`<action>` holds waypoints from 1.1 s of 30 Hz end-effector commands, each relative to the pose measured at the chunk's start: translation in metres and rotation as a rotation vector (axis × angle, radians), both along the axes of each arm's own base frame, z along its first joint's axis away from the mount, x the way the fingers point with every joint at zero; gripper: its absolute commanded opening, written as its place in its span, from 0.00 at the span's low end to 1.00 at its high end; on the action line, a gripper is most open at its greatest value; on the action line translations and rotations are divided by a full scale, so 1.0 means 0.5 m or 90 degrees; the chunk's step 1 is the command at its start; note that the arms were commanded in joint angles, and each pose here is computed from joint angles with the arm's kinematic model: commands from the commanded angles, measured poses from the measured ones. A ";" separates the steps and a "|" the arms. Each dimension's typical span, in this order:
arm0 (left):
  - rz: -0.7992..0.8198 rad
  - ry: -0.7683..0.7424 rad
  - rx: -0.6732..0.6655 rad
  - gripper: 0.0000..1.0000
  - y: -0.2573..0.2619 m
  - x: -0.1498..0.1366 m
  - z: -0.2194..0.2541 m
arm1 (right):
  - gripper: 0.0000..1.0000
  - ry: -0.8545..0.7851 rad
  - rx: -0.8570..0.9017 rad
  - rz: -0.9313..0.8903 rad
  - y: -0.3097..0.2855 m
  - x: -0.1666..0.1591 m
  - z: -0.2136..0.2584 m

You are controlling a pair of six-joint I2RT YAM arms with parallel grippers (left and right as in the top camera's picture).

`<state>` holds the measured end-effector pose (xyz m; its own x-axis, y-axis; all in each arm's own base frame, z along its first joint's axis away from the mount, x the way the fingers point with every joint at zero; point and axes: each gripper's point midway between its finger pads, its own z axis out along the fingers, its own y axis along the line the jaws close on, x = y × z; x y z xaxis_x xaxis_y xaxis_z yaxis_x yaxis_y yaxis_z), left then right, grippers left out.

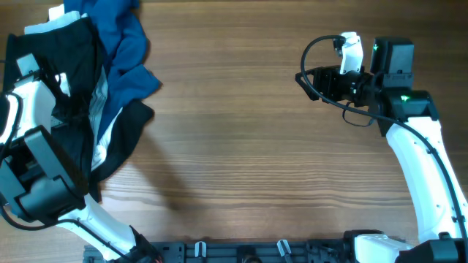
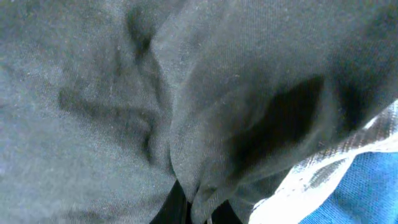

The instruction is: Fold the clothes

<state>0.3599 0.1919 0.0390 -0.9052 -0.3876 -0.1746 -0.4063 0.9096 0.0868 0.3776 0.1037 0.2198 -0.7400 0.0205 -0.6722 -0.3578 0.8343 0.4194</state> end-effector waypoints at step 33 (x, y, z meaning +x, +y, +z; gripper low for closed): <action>-0.064 -0.021 -0.103 0.38 -0.148 0.019 0.097 | 0.76 0.037 0.021 0.001 0.009 -0.011 -0.003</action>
<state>0.3683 0.1264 0.0910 -0.9328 -0.3250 -0.1559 -0.3236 0.9455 -0.0349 0.3694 0.1035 0.2123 -0.7783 0.0325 -0.6270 -0.3242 0.8344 0.4458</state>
